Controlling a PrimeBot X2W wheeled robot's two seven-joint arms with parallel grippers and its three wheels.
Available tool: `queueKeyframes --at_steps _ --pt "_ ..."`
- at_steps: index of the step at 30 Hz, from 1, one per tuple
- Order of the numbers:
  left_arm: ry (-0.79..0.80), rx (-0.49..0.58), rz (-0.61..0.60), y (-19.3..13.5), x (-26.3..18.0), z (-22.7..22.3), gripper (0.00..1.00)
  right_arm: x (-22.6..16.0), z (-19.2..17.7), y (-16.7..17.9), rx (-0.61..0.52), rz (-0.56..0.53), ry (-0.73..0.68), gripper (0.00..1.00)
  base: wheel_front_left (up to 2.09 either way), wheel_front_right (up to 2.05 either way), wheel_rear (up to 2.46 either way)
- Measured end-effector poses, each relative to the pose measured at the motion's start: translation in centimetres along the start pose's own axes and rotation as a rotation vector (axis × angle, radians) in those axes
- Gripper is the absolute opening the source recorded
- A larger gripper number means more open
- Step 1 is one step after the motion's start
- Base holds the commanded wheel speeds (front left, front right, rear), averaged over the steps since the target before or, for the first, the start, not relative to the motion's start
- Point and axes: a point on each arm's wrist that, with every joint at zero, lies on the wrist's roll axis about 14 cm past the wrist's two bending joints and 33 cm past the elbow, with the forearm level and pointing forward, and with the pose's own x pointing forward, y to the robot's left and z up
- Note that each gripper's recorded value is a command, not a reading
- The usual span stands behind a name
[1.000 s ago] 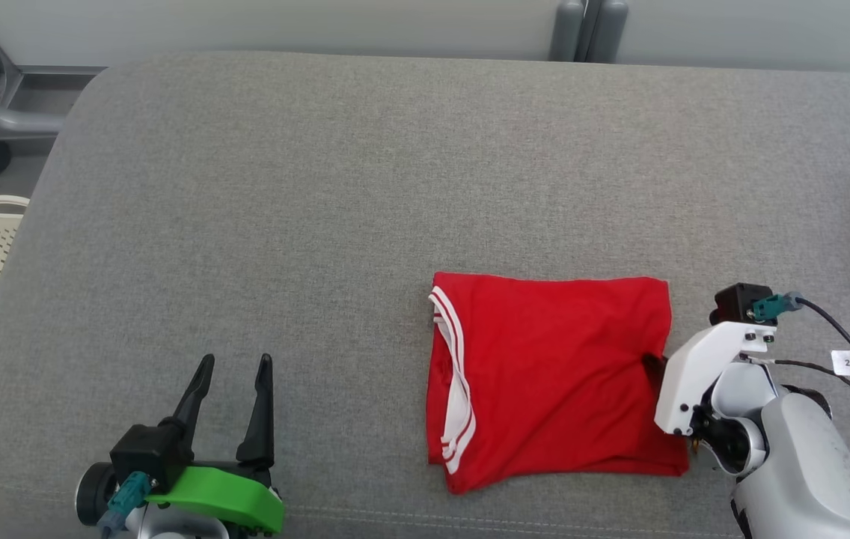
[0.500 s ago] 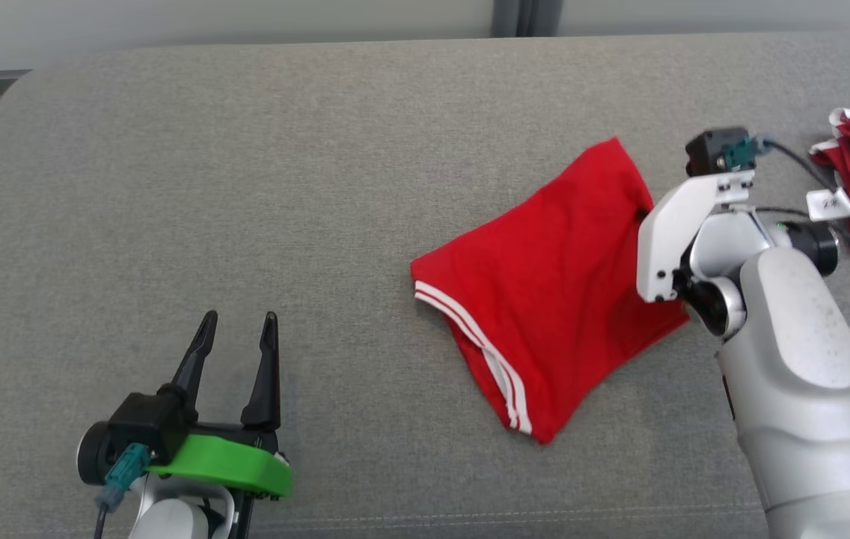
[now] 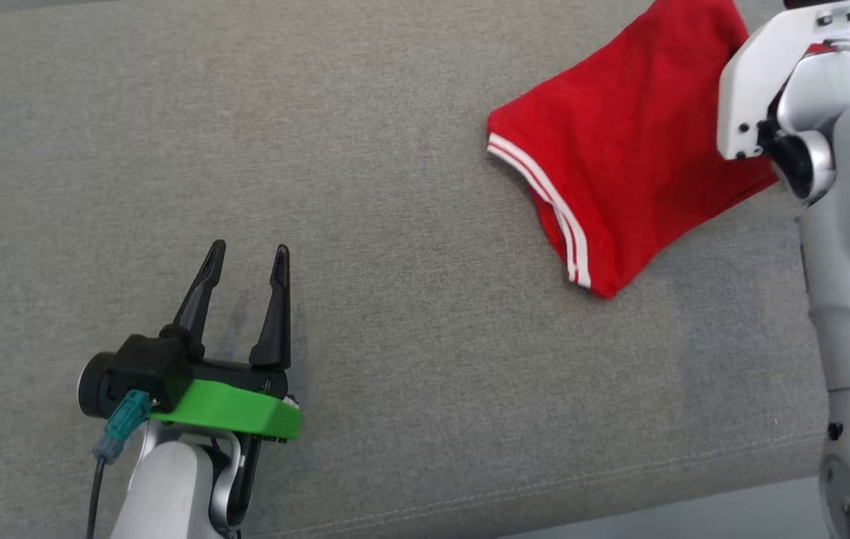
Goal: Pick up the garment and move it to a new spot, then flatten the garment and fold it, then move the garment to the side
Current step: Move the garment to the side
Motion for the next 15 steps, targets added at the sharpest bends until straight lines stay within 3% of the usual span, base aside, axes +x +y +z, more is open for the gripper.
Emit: queueKeyframes --at_steps 15 --pt "0.087 -0.045 -0.147 -3.3 3.3 -4.8 1.00 -0.6 1.3 -10.9 0.011 -0.253 -0.011 0.00 0.00 0.00 0.00"
